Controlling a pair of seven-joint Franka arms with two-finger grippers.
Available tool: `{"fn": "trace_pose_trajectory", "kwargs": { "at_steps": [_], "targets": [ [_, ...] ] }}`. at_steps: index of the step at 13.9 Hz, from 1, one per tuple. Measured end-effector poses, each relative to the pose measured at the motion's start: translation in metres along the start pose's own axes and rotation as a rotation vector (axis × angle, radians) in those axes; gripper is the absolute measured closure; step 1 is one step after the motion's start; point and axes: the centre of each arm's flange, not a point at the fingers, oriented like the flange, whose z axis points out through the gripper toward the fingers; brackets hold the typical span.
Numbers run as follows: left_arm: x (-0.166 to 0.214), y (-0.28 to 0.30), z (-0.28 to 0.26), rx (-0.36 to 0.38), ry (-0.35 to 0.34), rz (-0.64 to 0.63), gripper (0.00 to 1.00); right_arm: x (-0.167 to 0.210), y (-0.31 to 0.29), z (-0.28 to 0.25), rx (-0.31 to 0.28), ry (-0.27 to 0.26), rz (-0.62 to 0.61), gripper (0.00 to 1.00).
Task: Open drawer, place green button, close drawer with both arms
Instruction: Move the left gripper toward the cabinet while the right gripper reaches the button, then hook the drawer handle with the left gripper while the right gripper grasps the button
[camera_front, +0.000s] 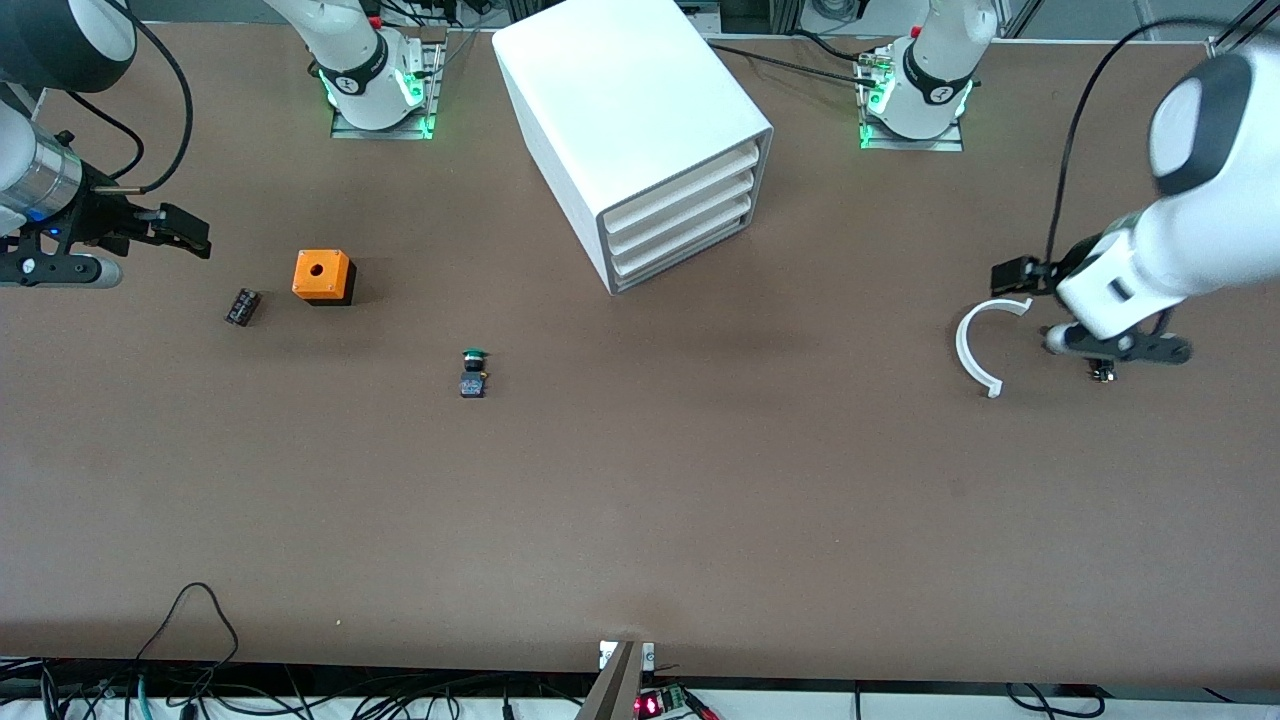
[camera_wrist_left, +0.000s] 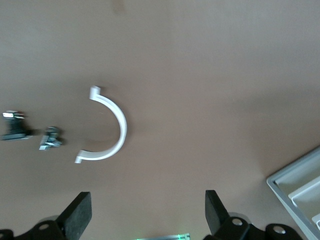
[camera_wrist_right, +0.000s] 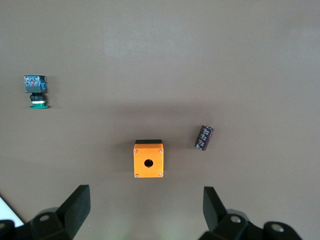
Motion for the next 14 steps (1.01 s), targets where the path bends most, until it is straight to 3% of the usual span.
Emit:
{"fn": "trace_pose_trajectory", "kwargs": {
  "at_steps": [2, 5, 10, 12, 14],
  "targets": [
    [0.019, 0.009, 0.041, -0.115, -0.05, 0.01, 0.0, 0.001, 0.0, -0.004, 0.0, 0.008, 0.001, 0.0],
    [0.033, 0.029, 0.116, -0.344, -0.11, -0.044, 0.0, 0.002, 0.0, -0.01, 0.007, 0.022, 0.002, 0.0],
    [0.027, 0.114, 0.235, -0.687, -0.278, -0.122, 0.0, 0.018, -0.016, 0.017, 0.067, -0.018, -0.012, 0.0],
    [0.016, 0.155, 0.268, -0.768, -0.32, -0.147, 0.0, 0.031, -0.032, 0.031, 0.065, -0.015, -0.038, 0.0],
    [0.004, 0.189, 0.293, -0.763, -0.325, -0.124, 0.0, 0.045, -0.05, 0.051, 0.063, -0.012, -0.065, 0.0]
  ]
}}
